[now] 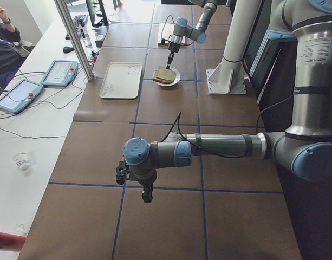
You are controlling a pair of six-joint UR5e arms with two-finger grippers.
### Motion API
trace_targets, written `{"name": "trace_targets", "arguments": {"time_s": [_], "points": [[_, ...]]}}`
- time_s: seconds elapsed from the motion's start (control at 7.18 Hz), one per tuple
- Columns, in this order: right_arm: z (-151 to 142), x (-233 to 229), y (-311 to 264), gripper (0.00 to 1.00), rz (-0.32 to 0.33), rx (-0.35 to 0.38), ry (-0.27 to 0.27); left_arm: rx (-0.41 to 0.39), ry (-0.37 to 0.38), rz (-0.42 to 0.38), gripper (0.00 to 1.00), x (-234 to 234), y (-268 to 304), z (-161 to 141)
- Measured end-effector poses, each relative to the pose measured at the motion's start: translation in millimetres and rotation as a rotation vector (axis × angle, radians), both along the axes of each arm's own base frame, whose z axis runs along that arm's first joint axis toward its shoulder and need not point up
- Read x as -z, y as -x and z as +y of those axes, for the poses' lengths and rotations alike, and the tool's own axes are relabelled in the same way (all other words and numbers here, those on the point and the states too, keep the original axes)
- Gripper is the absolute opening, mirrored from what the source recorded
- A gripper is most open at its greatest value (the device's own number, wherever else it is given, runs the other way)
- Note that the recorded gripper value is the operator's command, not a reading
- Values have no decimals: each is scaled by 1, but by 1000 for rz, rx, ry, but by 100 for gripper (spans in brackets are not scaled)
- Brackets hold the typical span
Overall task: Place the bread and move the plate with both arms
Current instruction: 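Lay the bread slice on the egg toast and open the right gripper, then raise the right gripper away from the plate while the left arm reaches in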
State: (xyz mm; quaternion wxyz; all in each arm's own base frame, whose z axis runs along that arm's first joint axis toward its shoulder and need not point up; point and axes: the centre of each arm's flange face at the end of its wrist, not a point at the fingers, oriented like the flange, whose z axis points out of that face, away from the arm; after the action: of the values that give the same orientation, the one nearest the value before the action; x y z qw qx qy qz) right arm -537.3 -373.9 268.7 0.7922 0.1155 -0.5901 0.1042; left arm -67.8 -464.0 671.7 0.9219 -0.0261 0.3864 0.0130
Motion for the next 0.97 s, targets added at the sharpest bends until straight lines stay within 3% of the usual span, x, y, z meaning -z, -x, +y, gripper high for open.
{"name": "trace_targets", "arguments": {"time_s": [0.56,0.84,0.97], "points": [[-19,7,-14,100,-10,-22,11,9,-21,-1,100,15,0,-5],[-55,14,-55,100,49,-19,62,50,-80,3,100,50,-3,-19],[-73,19,-86,100,115,-9,83,89,-125,39,100,68,-8,-26]]}}
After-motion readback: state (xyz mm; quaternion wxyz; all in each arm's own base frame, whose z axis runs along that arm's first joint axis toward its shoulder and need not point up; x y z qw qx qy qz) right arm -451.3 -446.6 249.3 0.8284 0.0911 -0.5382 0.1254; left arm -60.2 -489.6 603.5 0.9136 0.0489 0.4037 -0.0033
